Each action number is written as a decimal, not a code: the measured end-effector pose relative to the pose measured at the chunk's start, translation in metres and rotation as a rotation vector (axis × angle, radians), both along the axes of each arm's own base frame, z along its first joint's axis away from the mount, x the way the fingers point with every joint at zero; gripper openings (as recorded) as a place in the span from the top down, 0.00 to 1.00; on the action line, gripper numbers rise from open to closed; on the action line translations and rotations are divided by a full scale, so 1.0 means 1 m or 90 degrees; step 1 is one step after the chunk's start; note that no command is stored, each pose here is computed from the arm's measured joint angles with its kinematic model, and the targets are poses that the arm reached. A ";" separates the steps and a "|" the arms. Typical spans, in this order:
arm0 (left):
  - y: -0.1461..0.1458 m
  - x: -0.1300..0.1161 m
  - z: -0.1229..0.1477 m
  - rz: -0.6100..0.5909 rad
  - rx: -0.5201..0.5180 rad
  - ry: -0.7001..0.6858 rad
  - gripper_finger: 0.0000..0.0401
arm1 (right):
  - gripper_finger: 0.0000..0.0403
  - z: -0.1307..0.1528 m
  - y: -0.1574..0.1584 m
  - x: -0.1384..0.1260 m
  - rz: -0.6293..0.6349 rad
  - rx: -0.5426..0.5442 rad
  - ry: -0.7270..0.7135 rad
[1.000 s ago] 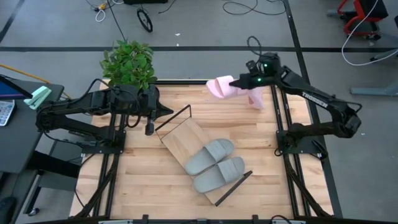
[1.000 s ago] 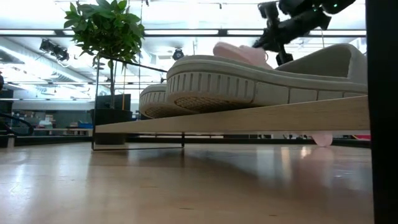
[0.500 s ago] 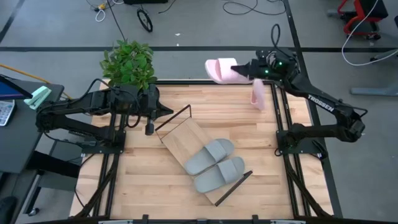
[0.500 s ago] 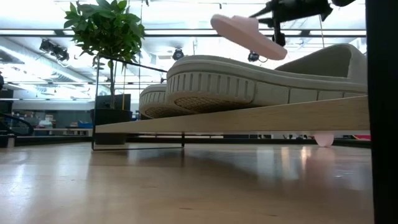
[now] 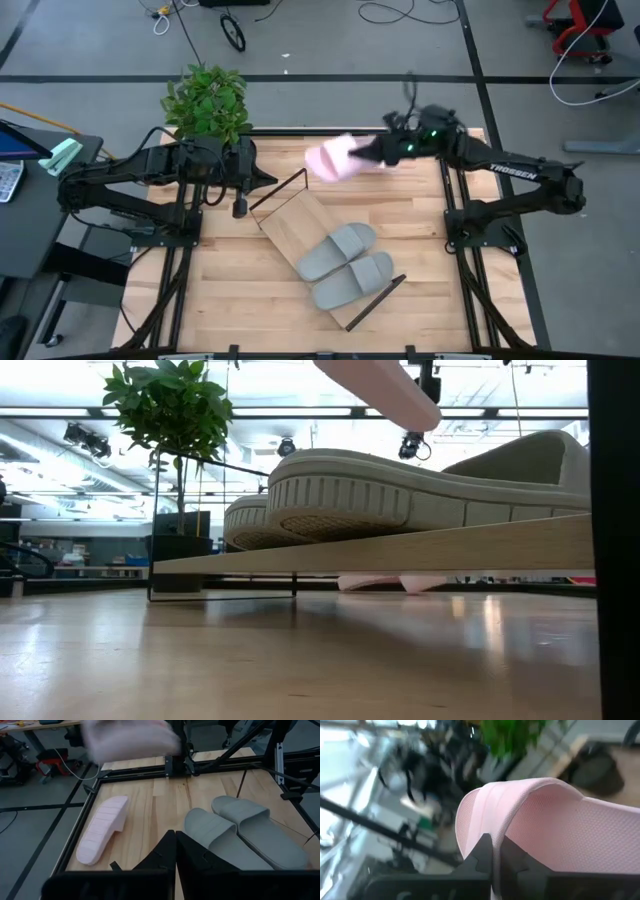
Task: Pick and place slides into the shelf
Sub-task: Put the left pink slide on the shelf, then put the pink slide on the shelf
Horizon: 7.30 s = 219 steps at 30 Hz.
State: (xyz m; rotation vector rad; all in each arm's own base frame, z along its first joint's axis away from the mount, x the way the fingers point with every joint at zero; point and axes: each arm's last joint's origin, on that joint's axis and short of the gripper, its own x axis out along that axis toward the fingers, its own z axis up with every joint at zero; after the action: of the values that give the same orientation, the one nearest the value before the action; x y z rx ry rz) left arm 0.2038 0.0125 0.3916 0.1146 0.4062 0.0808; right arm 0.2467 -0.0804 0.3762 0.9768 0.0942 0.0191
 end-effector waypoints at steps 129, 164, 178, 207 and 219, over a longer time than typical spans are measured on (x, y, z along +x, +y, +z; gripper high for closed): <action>0.000 0.001 0.001 -0.014 0.031 -0.007 0.94 | 0.93 -0.175 0.118 0.170 0.200 0.076 0.364; 0.000 0.001 0.001 -0.019 0.047 -0.005 0.97 | 0.63 -0.178 0.118 0.167 0.201 0.097 0.403; 0.000 0.000 0.001 -0.019 0.047 -0.005 0.96 | 0.61 -0.180 0.119 0.166 0.226 0.049 0.397; 0.000 0.001 0.002 -0.019 0.047 -0.009 0.95 | 0.61 -0.063 0.027 0.013 -0.144 -0.140 0.669; 0.000 0.003 0.009 -0.028 0.081 -0.056 0.92 | 0.61 -0.088 0.004 -0.028 -0.257 -0.075 0.771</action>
State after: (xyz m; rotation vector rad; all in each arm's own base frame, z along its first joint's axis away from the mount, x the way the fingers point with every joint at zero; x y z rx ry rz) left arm 0.2072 0.0127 0.4009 0.2453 0.3096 0.0678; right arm 0.2190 -0.0768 0.2885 0.7573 0.9917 -0.9459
